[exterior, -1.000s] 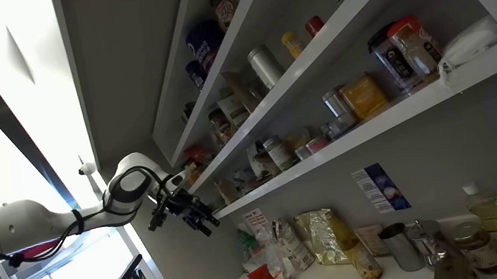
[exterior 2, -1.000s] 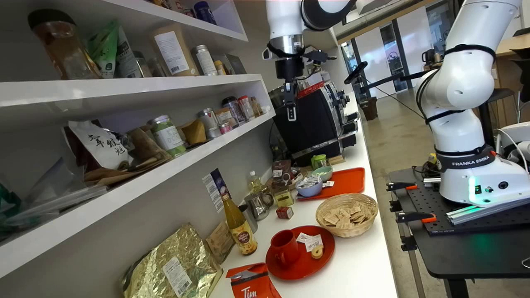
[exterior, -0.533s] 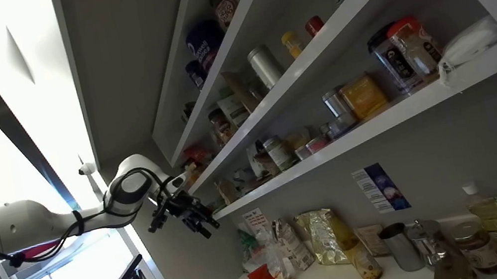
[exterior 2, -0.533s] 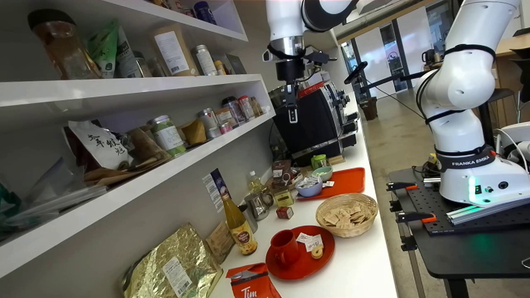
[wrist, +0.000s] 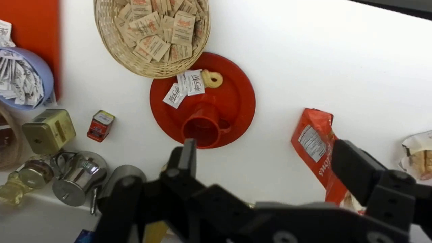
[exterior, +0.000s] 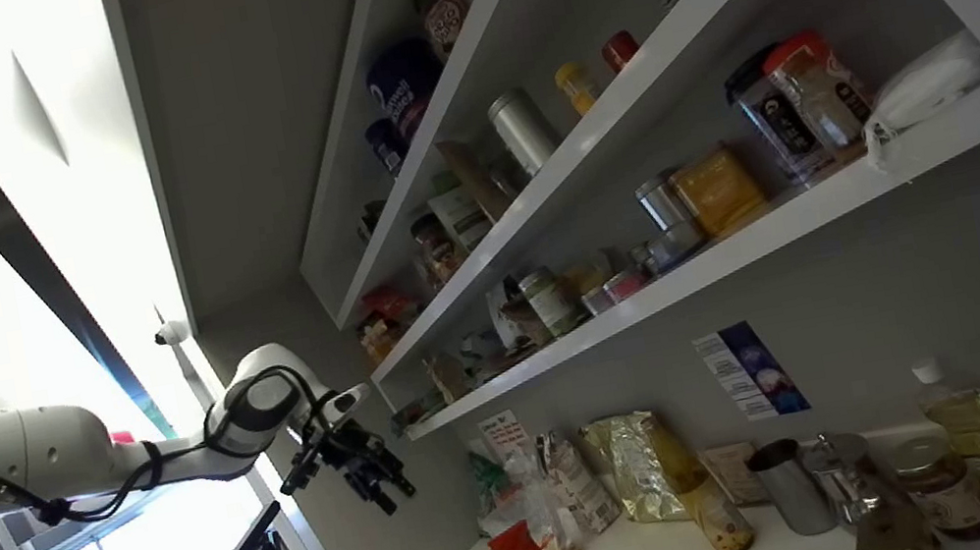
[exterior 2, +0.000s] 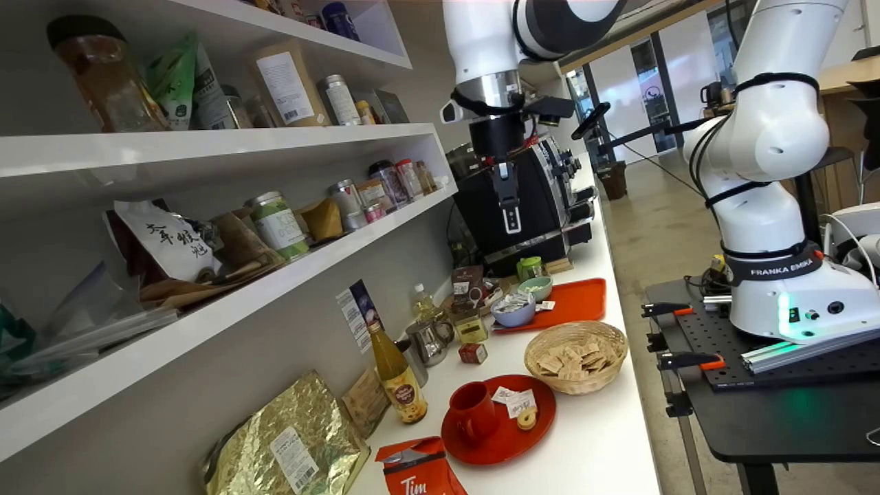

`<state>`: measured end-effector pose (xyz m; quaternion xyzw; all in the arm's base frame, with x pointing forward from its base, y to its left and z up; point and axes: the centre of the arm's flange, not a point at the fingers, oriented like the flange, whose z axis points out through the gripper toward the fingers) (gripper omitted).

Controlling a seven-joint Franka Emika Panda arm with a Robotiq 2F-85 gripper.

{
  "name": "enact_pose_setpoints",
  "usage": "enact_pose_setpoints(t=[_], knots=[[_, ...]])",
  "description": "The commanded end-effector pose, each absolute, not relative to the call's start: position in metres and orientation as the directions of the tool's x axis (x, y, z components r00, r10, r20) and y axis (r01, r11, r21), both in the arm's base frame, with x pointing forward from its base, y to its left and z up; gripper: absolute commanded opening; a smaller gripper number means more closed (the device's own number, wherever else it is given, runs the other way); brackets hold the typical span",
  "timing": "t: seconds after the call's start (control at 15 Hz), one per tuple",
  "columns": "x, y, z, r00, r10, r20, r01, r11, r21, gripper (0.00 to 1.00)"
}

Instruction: Put the pack on the shelf

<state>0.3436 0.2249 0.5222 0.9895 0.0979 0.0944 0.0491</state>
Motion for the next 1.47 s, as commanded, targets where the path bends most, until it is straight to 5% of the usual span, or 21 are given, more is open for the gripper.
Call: enact_pose_setpoints(t=[0.0, 1.4], knots=[[0.321, 0.265, 0.509, 0.975, 0.18, 0.127, 0.164, -0.978, 0.126, 1.0], [0.272, 0.354, 0.28, 0.742, 0.369, 0.56, 0.378, -0.92, 0.105, 1.0]])
